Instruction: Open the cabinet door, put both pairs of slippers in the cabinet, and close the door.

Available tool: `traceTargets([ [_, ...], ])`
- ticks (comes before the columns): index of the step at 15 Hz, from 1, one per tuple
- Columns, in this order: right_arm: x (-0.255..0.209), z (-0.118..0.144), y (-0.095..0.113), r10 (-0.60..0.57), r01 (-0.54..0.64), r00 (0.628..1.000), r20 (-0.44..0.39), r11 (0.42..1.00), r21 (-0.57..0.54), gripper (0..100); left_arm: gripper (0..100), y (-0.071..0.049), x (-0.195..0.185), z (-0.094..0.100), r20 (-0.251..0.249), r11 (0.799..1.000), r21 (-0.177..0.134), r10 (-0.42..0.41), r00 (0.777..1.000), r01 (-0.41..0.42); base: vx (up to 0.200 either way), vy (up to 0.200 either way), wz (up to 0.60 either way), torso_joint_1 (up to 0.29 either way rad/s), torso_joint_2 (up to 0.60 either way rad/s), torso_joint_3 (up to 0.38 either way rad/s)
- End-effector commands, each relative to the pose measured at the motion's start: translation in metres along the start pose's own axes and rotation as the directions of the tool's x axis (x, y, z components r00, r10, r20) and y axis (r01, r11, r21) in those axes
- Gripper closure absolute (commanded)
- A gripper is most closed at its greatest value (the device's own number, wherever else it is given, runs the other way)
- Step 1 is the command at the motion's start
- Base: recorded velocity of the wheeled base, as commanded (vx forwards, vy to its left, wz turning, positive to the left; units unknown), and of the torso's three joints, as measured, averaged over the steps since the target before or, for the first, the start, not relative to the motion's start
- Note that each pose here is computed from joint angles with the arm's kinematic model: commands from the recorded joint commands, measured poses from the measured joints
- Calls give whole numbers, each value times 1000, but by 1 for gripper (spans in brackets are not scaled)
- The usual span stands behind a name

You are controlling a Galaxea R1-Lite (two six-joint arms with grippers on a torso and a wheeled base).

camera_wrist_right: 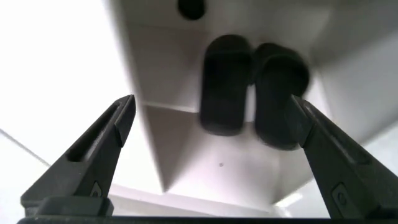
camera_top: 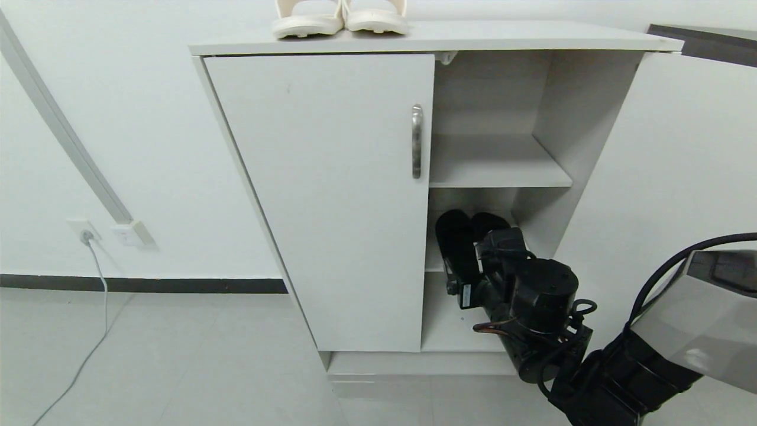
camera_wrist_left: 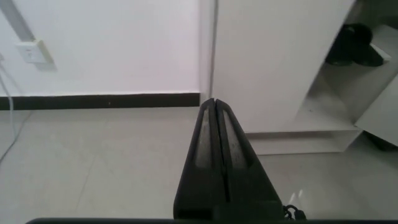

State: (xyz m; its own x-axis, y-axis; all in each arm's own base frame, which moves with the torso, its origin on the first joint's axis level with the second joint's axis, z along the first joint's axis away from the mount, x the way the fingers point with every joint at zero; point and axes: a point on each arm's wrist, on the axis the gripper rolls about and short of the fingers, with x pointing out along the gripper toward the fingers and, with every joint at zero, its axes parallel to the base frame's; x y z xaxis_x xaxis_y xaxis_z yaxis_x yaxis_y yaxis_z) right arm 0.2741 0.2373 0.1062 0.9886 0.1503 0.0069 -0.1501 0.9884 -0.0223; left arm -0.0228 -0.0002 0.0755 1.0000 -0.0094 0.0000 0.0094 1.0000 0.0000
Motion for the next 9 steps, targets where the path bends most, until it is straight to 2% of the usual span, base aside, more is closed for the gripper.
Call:
traceTargets([
  [1, 0, -1, 0, 0, 0, 1000, -4, 1000, -4, 0, 100, 0, 0, 0, 0, 1000, -2, 0, 1000, 0, 0, 200, 0, 7, 2, -2],
  [9, -1, -3, -3, 1, -1, 1000, -11, 1000, -8, 0, 100, 0, 0, 0, 0, 1000, -2, 0, 1000, 0, 0, 200, 0, 2, 3, 2],
])
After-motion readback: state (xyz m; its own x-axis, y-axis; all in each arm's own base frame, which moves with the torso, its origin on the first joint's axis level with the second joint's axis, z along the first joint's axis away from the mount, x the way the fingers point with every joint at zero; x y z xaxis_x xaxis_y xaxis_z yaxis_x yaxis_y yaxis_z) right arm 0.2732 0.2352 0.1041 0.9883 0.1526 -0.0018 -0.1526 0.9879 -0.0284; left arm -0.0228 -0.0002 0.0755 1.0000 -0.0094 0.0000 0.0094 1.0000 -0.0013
